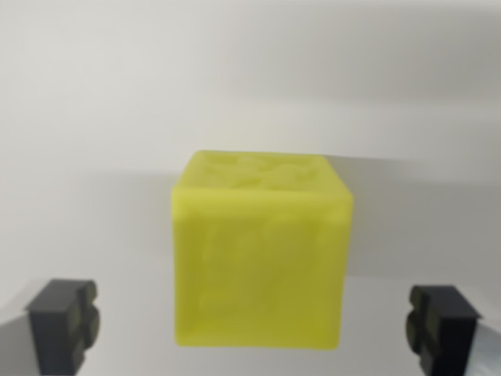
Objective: Pick yellow cube
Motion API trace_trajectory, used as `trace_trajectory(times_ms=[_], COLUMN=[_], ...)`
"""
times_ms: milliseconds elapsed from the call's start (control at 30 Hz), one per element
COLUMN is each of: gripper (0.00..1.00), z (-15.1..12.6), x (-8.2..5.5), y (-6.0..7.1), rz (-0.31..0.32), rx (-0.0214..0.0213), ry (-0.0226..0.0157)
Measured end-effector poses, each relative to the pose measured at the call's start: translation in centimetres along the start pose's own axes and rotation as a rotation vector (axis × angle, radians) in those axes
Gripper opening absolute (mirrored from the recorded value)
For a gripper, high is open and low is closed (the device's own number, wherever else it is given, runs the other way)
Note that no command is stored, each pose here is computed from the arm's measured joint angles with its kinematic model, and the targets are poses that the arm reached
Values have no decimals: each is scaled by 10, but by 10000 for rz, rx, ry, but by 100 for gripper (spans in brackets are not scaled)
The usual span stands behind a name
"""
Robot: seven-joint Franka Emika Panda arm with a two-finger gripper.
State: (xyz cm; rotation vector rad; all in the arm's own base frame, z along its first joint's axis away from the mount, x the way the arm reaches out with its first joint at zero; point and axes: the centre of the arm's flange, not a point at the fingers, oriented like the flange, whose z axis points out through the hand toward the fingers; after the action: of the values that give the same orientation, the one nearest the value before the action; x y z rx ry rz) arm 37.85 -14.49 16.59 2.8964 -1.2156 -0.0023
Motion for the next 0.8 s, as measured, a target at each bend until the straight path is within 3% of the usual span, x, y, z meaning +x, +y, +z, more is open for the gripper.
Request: trace_trajectory(times_ms=[800], gripper=[100], z=[48], x=[0], y=[0], rz=[-1], rx=[0], ry=[-5])
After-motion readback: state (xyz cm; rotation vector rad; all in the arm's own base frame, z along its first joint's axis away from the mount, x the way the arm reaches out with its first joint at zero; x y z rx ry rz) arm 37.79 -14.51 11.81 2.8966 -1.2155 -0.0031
